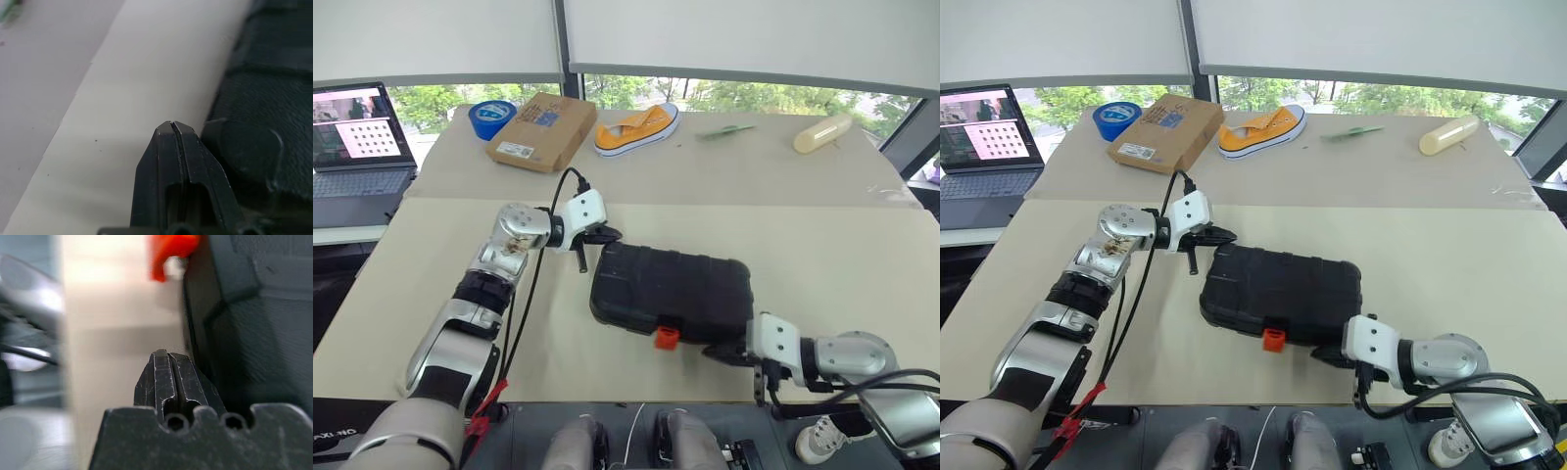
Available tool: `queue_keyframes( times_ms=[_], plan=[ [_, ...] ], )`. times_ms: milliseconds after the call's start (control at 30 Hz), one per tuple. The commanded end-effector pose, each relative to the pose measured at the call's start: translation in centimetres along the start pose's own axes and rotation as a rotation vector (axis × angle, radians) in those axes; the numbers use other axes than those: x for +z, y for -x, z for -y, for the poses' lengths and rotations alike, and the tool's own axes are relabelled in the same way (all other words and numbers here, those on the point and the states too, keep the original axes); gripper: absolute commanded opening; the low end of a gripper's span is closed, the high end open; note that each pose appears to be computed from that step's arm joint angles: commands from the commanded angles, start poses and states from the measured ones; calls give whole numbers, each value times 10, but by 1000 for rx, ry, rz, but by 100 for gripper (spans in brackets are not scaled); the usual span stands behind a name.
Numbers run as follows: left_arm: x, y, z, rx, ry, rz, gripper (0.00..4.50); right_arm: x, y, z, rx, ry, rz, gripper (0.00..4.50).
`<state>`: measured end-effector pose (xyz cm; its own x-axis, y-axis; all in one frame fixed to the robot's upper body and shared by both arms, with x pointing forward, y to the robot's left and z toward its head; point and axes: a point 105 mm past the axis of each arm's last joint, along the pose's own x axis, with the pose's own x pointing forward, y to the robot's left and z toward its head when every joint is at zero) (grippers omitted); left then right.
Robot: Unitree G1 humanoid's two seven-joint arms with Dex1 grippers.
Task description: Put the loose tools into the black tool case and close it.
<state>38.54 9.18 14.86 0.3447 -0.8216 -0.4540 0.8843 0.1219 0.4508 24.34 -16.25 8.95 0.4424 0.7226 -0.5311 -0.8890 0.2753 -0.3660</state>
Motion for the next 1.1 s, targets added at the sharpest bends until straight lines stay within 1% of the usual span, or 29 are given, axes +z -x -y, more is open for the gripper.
queue_keyframes(
  times_ms=[33, 133, 233, 367, 433, 500, 667, 733, 800, 833, 900, 967, 1100],
  plan=[
    [0, -2, 36, -220, -63, -6, 2, -8, 22, 57, -288, 31, -67, 0],
    [11, 3, 37, -220, -44, 33, 2, -9, 34, 64, -307, -25, -49, 0],
    [25, 7, 30, -190, -28, 84, 2, -7, 43, 61, -274, -78, -23, 0],
    [66, 8, 19, -178, 18, 204, 2, -2, 57, 52, -178, -122, -12, 0],
    [83, -1, 28, -224, -9, 243, 2, 3, 61, 43, -104, -136, -8, 0],
    [90, -8, 36, -256, -35, 252, 2, 5, 61, 39, -69, -145, -6, 0],
    [89, -43, 56, -300, -105, 221, 2, 8, 49, 26, -7, -140, -2, 0],
    [88, -51, 62, -314, -121, 214, 2, 8, 45, 23, 3, -137, -3, 0],
    [77, -62, 73, -350, -184, 159, 2, 8, 37, 21, 10, -126, -4, 0],
    [67, -66, 78, -367, -235, 116, 2, 8, 33, 20, 10, -124, -5, 0],
    [43, -66, 86, -406, -346, 16, 2, 7, 27, 20, 8, -114, -12, 0],
    [30, -63, 88, -427, -402, -29, 2, 7, 23, 20, 6, -112, -16, 0],
    [29, -63, 86, -414, -386, -10, 2, 5, 14, 24, -27, -125, -12, 0]
  ],
)
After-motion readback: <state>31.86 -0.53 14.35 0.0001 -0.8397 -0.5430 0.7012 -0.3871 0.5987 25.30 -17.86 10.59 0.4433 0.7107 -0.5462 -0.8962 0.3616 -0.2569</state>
